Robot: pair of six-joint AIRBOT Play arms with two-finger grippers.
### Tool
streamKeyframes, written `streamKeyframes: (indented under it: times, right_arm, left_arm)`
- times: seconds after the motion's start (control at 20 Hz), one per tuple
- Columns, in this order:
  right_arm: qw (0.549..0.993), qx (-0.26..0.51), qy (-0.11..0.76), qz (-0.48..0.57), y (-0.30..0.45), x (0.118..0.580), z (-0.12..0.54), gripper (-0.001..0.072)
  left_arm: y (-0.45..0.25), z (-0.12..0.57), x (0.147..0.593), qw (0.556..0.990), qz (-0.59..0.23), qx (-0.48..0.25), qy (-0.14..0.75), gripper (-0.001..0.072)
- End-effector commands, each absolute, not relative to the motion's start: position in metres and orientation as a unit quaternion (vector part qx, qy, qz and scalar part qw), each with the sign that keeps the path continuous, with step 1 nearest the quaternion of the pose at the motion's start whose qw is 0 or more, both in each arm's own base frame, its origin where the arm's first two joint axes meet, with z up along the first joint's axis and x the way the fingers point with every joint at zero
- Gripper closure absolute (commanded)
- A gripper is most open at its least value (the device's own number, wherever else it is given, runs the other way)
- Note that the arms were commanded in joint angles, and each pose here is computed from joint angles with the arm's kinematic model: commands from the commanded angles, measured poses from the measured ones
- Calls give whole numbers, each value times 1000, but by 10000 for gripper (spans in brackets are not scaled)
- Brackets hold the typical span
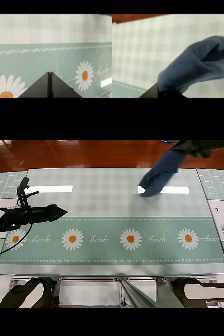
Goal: Fold the shirts.
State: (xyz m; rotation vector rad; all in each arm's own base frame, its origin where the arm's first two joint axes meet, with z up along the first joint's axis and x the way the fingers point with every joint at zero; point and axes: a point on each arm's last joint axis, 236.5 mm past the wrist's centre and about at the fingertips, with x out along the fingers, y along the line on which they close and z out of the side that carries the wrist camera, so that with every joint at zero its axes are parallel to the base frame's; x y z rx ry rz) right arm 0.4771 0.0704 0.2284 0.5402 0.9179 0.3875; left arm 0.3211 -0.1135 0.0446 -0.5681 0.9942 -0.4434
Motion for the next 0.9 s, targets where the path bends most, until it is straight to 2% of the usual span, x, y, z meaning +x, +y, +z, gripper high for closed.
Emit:
streamKeyframes:
  times: [0.0, 0.2, 0.5, 0.65, 0.85]
  right_arm:
    - [853, 287, 418, 125, -6, 446, 256, 686]
    - [838, 297, 457, -17, -94, 397, 234, 686]
    - [762, 334, 524, -181, -160, 290, 175, 686]
    - [693, 353, 566, -275, -172, 210, 128, 685]
    - [569, 345, 619, -417, -180, 88, 70, 684]
  left_arm:
    - [-115, 45, 321, 817, -210, -268, 466, 689]
    - [-122, 49, 324, 816, -216, -275, 459, 689]
    - [-140, 56, 337, 837, -222, -259, 427, 689]
    - [-148, 54, 344, 843, -222, -253, 419, 689]
    - [-161, 30, 342, 826, -227, -250, 451, 689]
